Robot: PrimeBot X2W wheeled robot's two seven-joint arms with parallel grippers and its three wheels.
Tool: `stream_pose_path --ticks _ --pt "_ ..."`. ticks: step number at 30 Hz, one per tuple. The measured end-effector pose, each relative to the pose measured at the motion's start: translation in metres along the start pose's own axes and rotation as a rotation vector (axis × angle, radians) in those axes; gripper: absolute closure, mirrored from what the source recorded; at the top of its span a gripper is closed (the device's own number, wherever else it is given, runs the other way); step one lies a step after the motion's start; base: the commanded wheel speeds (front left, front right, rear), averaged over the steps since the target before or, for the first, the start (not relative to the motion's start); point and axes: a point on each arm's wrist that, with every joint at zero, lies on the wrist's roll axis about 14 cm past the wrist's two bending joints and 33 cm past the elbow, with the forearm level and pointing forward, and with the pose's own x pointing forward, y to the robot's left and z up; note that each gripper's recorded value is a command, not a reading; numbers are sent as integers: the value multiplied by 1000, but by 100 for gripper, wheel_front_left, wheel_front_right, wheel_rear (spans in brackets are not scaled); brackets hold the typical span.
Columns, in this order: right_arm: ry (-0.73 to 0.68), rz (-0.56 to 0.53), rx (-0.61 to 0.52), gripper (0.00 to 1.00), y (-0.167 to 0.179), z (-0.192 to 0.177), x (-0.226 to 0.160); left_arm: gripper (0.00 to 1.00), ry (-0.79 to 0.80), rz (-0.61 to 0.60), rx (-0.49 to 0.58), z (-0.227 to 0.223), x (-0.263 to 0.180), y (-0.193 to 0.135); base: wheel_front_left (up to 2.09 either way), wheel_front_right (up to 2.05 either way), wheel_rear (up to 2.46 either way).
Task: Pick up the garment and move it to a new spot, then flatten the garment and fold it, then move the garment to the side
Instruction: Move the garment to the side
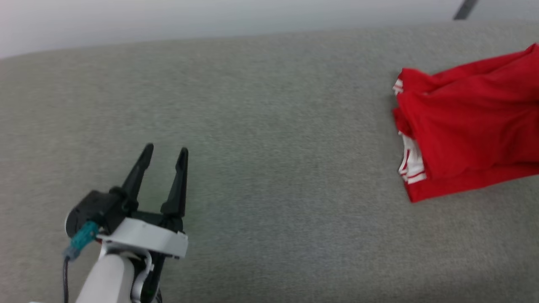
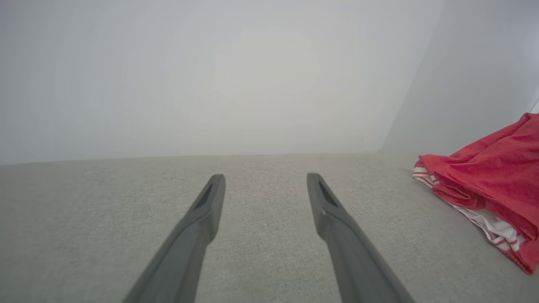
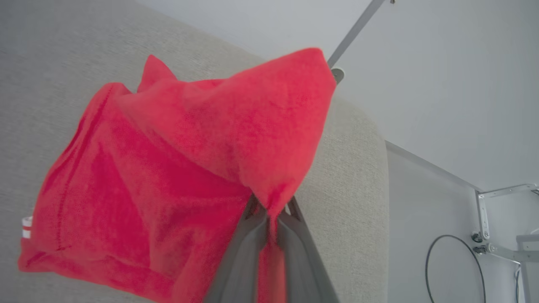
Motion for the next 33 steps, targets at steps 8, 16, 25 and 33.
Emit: stream_pose_path --ticks 8,16,25,33 --pt "38 -120 -17 100 -50 -27 -2 0 23 -134 -9 -22 42 -34 0 0 0" --pt "106 -233 -64 100 -95 -60 2 0 60 -227 -26 -50 69 -57 0 0 0" --pt "192 -303 -211 100 -123 -87 19 0 97 -270 -39 -77 84 -63 0 0 0" --pt "273 -315 -240 100 -122 -117 44 0 118 -278 -36 -91 89 -59 0 0 0"
